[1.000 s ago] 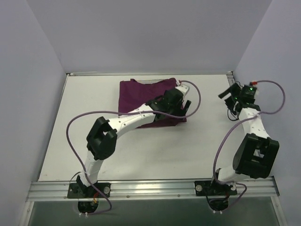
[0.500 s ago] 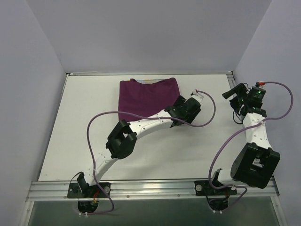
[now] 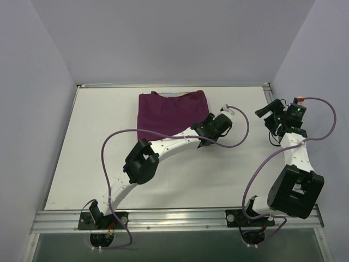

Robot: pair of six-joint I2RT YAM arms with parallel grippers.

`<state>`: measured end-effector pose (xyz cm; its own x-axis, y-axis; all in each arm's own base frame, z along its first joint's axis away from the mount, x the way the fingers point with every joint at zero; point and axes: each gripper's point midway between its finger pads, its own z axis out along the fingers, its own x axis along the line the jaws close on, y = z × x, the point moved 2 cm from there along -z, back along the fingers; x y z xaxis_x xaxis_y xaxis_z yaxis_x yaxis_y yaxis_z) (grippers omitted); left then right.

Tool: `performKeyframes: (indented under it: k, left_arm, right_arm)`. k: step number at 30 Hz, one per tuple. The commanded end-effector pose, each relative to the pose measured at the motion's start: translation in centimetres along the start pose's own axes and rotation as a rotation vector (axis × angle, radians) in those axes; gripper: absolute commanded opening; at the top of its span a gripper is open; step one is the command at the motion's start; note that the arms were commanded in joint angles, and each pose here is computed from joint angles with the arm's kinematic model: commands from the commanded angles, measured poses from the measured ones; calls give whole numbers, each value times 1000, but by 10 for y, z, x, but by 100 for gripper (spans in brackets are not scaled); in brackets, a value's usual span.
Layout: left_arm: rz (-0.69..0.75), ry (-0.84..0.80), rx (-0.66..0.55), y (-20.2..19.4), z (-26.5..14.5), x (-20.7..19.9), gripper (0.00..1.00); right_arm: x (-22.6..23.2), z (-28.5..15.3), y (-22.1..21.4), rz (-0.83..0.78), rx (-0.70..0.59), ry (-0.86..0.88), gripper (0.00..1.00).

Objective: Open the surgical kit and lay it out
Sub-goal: Open the surgical kit at the center of the board.

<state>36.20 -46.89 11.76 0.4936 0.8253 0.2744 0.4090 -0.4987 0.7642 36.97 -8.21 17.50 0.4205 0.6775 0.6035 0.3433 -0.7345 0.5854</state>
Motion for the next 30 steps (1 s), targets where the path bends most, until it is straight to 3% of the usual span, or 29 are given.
performKeyframes:
  k: [1, 6, 7, 12, 14, 15, 16, 17, 20, 21, 23, 24, 25, 26, 27, 29, 30]
  left_arm:
    - [-24, 11, -56, 23, -5, 5, 50]
    - [-45, 4, -75, 34, -10, 14, 19]
    - [-56, 7, -77, 38, -11, 22, 3]
    - [-164, 11, -64, 50, -22, 73, 2]
    - [-271, 44, -78, 62, -38, 126, 2]
    - [-294, 54, -40, 48, -37, 142, 2]
    - [-343, 70, -71, 58, -60, 171, 2]
    - [-420, 130, -62, 50, -63, 215, 2]
    - [-556, 244, -31, 19, -106, 293, 2]
    - [-634, 342, -5, -3, -117, 345, 2]
    - [-759, 444, 60, -46, -160, 391, 2]
    - [-848, 548, 96, -79, -181, 435, 2]
    - [-895, 585, 80, -91, -211, 448, 6]
    - [-923, 621, 129, -122, -219, 453, 26]
    - [-947, 642, 129, -136, -229, 460, 65]
    - [-1021, 699, 125, -169, -260, 481, 67]
    - [-1023, 714, 122, -175, -267, 484, 75]
  right_arm:
    - [11, -7, 9, -30, -39, 47, 78]
    - [14, -3, 3, -41, -19, 55, 78]
    - [16, -2, 0, -47, -11, 58, 78]
    - [42, 9, -20, -136, 60, 97, 77]
    - [64, 11, -35, -194, 91, 131, 77]
    - [72, 13, -37, -207, 96, 145, 77]
    - [77, 14, -41, -213, 104, 154, 77]
    - [88, 15, -50, -227, 124, 177, 77]
    - [109, 20, -60, -258, 155, 210, 77]
    - [127, 22, -68, -288, 168, 237, 77]
    - [148, 23, -81, -337, 190, 278, 77]
    - [169, 19, -101, -379, 217, 322, 77]
    - [186, 22, -108, -404, 228, 353, 77]
    - [199, 22, -118, -427, 244, 384, 77]
    - [207, 29, -133, -458, 278, 401, 77]
    - [249, 18, -160, -534, 313, 487, 77]
    - [254, 28, -177, -579, 347, 494, 77]
